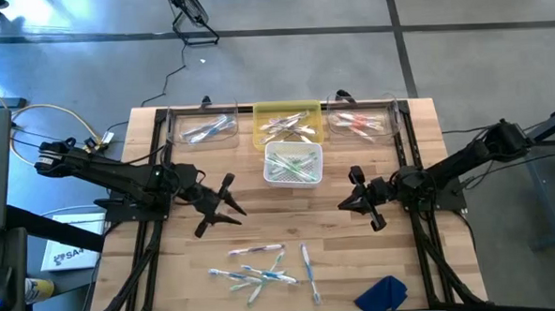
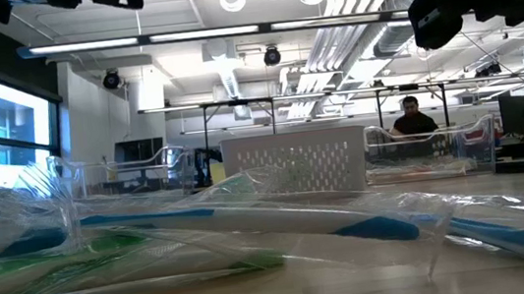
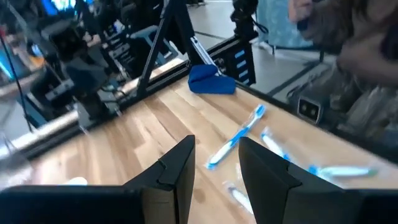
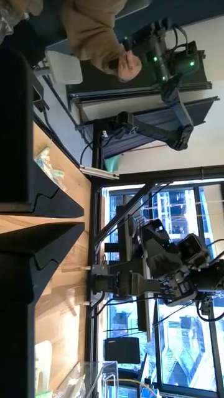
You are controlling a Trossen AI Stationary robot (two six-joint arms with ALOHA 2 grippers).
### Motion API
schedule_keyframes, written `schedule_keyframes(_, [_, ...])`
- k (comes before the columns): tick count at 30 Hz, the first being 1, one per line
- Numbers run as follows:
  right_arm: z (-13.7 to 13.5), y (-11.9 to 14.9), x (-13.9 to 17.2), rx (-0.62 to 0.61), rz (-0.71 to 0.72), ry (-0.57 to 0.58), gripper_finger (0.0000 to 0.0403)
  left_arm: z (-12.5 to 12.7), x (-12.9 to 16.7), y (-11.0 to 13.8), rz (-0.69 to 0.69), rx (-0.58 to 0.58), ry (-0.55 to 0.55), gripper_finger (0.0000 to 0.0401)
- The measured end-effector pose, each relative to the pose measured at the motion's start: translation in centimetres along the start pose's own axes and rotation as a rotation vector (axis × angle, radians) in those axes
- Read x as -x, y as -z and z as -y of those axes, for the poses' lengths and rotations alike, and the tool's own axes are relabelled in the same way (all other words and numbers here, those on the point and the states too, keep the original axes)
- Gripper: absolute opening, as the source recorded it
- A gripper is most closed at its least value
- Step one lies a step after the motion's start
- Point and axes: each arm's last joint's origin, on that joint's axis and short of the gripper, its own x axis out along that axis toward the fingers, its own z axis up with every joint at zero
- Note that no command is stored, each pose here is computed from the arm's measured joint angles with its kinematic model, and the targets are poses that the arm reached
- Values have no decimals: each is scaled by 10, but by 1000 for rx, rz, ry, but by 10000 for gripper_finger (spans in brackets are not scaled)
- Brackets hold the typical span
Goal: Pick & Place Toothbrushes
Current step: Put the blue toothbrush into the left transparent bin
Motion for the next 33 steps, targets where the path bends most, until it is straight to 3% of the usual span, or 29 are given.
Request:
schedule_keyframes(10, [0, 1, 0, -1, -15, 2, 15, -5, 0, -2, -11, 85, -142, 120])
schedule_keyframes(15, [0, 4, 0, -3, -42, 4, 15, -8, -8, -2, 0, 26, -168, 120])
schedule_keyframes(26, [0, 4, 0, -101, -47, -9, 15, -19, -59, 3, -200, -9, -62, 120])
schedule_keyframes(33, [0, 5, 0, -104, -60, -20, 15, -12, -79, 9, -261, 156, 129, 120])
